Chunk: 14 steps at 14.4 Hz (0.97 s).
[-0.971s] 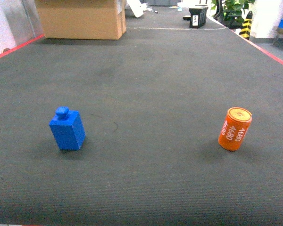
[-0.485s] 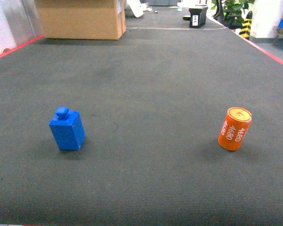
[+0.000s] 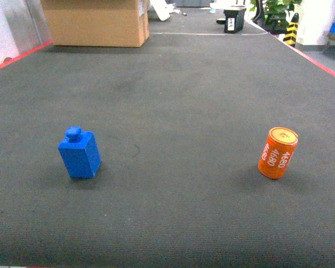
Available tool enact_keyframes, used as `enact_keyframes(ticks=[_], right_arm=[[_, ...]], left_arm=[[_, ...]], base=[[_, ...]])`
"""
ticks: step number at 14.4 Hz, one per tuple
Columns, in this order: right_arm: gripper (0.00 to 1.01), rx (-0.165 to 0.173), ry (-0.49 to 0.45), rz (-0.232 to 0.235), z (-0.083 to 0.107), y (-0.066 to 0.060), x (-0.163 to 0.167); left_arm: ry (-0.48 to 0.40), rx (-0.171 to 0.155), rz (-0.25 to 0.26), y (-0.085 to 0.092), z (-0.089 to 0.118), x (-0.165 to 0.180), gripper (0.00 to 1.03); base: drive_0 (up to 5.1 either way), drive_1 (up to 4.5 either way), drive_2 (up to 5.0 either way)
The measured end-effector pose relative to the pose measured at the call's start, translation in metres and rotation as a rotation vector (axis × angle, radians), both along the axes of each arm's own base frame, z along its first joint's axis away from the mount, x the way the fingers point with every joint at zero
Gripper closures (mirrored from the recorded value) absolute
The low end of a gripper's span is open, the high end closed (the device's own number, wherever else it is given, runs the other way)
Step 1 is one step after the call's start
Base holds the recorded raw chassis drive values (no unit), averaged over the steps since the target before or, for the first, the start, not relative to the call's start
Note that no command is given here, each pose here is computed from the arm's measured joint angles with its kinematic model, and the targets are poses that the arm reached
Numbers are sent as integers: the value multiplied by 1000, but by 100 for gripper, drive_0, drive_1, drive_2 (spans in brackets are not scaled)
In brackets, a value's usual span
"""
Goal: Sort blue parts and orange caps into right shelf containers
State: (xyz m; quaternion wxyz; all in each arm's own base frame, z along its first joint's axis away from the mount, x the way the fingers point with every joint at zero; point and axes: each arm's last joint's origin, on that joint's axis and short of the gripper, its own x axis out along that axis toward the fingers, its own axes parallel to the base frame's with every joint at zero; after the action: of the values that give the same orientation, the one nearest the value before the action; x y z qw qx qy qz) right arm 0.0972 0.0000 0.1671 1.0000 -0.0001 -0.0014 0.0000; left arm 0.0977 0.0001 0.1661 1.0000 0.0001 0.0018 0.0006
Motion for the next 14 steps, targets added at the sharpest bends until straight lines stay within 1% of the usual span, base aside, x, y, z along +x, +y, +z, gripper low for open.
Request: enact_keyframes(ticks=[9, 10, 11, 12, 13, 14], right_arm=[[3, 0, 0, 0, 0, 0, 0], [3, 14, 70, -80, -2, 3, 2], [3, 11, 114, -152, -2, 11, 11], [3, 5, 108, -182, 3, 19, 20], [3, 19, 80, -208, 12, 22, 32], [3, 34, 62, -181, 19, 27, 49]], left_arm=[[0, 0, 0, 0, 0, 0, 5], [54, -17, 70, -1, -1, 1, 5], [90, -36, 164, -10, 3, 10, 5], [77, -38, 223, -17, 13, 25, 5], [54, -47, 264, -15, 22, 40, 5], [26, -59, 247, -17, 33, 62, 5]], base=[[0, 0, 0], [0, 0, 0], [0, 0, 0], [0, 0, 0], [0, 0, 0], [0, 0, 0]])
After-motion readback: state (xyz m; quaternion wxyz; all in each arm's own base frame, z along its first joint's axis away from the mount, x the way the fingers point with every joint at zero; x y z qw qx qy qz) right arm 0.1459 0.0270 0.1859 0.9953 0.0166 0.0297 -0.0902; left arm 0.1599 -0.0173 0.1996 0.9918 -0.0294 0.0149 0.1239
